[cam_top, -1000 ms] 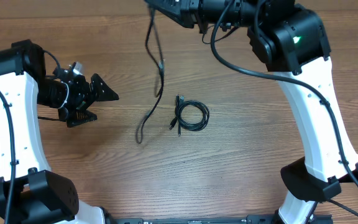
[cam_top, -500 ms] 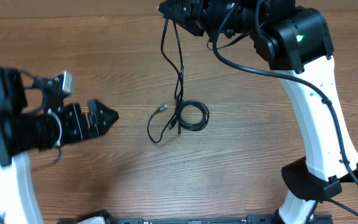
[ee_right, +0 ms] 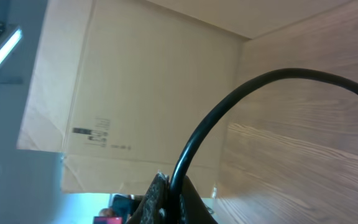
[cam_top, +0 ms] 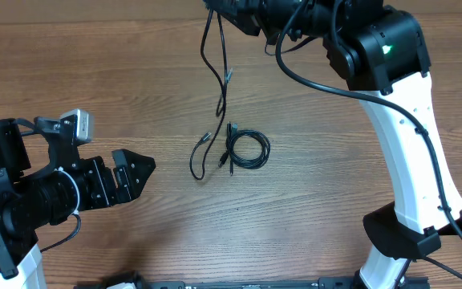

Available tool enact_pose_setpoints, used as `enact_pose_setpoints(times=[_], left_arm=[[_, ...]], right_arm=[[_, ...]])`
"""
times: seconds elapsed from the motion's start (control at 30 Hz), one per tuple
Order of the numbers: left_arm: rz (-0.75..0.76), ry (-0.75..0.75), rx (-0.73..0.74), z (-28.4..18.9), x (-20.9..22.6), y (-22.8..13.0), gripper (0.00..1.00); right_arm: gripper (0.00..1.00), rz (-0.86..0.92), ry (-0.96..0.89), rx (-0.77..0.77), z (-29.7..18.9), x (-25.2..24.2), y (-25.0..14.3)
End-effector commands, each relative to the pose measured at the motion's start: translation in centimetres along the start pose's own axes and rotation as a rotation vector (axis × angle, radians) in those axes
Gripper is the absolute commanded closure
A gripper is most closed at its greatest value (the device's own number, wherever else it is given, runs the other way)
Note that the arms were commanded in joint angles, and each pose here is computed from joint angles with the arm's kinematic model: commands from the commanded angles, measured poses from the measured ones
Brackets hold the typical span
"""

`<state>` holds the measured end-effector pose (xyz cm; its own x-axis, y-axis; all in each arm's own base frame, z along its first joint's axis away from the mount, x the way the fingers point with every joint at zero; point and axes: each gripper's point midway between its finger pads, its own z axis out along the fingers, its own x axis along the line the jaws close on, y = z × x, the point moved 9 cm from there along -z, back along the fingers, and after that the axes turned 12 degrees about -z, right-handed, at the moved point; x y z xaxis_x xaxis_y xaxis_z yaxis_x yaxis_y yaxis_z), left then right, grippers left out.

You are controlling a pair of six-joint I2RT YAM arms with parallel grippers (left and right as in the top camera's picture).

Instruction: Untangle cables

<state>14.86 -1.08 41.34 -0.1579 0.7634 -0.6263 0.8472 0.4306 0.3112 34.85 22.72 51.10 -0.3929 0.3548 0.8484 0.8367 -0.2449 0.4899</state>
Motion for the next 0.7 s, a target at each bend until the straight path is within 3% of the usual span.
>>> enact_pose_setpoints(times=[0.0,0.53,0.67], left_arm=[[0.09,-0.089,0.013,-0.2,-1.0,-0.2,0.01],[0.265,-0.194,0.148,0.6,-3.4,-2.3,0.0],[0.305,-0.209,0.174,0.8,-3.8,-2.7,0.0]], right_arm=[[0.96,0.0,0.063,0.011,-0.6,1.2,0.1],[0.96,0.006,0.092,0.053,-0.7,1.4,-0.2],[0.96,0.079,0.085,0.046,-0.7,1.3,-0.1]])
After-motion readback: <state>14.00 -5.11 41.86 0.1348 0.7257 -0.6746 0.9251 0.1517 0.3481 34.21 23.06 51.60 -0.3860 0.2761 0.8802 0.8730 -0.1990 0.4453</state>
